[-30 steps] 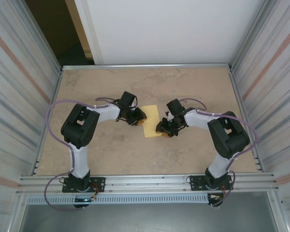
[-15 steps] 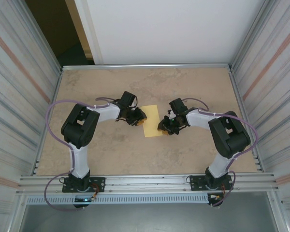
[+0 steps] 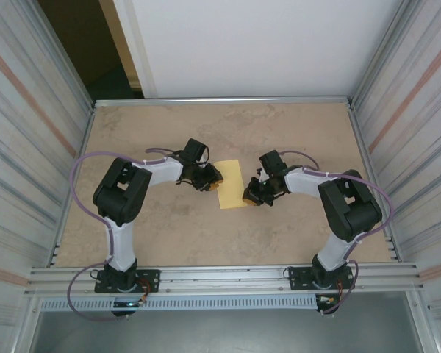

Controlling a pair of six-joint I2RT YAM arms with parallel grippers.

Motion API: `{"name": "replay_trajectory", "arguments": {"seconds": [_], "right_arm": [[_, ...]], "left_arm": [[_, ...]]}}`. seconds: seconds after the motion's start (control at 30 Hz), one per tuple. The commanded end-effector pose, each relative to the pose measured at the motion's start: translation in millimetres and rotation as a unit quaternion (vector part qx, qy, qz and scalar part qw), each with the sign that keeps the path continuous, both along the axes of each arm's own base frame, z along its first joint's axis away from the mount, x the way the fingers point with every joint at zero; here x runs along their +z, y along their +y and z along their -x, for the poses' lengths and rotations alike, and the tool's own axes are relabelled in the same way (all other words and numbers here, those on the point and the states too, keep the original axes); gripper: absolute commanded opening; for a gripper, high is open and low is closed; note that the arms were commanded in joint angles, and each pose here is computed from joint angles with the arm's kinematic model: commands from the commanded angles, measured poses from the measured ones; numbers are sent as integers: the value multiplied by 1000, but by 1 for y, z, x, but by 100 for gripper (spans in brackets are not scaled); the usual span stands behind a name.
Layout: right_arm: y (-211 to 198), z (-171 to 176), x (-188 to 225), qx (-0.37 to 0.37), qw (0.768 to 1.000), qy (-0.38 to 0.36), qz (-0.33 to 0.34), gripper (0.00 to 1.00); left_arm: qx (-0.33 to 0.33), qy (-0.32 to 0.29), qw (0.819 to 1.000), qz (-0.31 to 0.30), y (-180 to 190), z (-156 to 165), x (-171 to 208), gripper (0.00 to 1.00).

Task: Fold a paper plane with a square sheet of paper (pick it up from the middle)
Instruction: Fold the triangle a second time at the center of the table.

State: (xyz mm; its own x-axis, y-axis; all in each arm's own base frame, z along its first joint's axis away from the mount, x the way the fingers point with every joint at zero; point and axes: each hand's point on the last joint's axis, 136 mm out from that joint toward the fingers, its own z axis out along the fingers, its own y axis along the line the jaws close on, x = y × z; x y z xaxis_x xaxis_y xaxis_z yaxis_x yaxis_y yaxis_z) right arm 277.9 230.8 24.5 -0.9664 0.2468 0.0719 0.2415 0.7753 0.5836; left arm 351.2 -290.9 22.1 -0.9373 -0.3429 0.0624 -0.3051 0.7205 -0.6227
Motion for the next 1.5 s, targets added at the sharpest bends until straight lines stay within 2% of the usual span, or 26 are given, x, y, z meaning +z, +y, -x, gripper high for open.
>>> {"name": "replay_trajectory", "arguments": {"seconds": [0.0, 0.23, 0.4, 0.53, 0.8, 0.93, 1.07, 1.17, 1.47], "right_arm": [[-2, 4, 7, -8, 1000, 5, -7, 10], [5, -1, 18, 4, 1000, -14, -21, 0], [23, -10, 34, 27, 997, -48, -49, 0], [41, -16, 44, 49, 994, -66, -70, 0], [61, -37, 42, 49, 992, -80, -81, 0], [61, -44, 36, 39, 993, -83, -73, 0], [59, -45, 29, 30, 994, -78, -65, 0], [58, -44, 25, 25, 995, -71, -63, 0], [57, -42, 21, 17, 995, -67, -69, 0]], "left_arm": [[1, 62, 996, -62, 18, 26, -41, 25], [-7, 53, 997, -52, 12, 23, -37, 26], [-20, 49, 997, -51, 9, 21, -32, 25], [-27, 54, 996, -59, 11, 22, -35, 21], [-33, 48, 997, -56, 8, 19, -31, 16], [-51, 15, 998, -32, -2, 9, -12, 15], [-81, -56, 995, 18, -21, -8, 29, 15], [-77, -90, 993, 22, -22, -19, 44, 16], [-78, -67, 995, -10, -15, -28, 13, 16]]}}
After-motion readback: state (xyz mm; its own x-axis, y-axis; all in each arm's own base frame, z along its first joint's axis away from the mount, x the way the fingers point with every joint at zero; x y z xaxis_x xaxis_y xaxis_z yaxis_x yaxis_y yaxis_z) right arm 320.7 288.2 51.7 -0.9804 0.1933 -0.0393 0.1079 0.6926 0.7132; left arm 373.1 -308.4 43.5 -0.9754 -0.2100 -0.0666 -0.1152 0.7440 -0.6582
